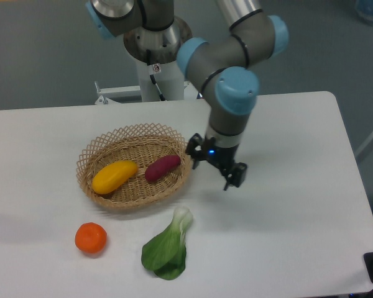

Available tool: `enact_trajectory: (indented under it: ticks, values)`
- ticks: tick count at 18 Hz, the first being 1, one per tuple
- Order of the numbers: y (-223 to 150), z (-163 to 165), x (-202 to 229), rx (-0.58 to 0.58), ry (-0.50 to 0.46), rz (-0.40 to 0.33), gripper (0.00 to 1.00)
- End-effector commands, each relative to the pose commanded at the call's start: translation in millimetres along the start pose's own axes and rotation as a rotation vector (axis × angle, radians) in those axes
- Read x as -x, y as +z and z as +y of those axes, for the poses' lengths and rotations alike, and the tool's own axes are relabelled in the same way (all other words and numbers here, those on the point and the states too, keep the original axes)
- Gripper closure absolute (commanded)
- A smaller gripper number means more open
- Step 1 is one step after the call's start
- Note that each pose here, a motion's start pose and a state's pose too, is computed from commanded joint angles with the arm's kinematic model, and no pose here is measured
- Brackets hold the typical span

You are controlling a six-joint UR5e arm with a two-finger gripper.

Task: Pick up the mango from the basket
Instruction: 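Move the open gripper over the basket toward the yellow mango, then lower the gripper onto the yellow mango and close around it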

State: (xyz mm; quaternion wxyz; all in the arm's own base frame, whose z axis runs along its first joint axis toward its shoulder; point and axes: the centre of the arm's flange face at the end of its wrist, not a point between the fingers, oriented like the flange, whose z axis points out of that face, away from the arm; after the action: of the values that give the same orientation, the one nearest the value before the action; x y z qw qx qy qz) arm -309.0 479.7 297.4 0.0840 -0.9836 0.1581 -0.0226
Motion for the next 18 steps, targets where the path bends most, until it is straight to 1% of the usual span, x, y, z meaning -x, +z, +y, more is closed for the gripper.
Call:
enact_trajectory:
  ticks: [3,5,10,14,16,18]
  values:
    - [10.4,-12.5,-30.8,0.01,0.042,0.027,0.0]
    - [27.1,-19.5,-53.9,0.027,0.059,0.064,0.0]
    - [51.0,-33.8,-102.1,0.057,0.044,0.116,0.0]
    - [58.7,-46.6,-118.9,0.062,0.026,0.121,0.0]
    - [65.5,-50.1,-122.6,0.073,-0.002,0.127,0.0]
    - [71.7,-53.7,-126.2,0.083,-0.01,0.134,0.0]
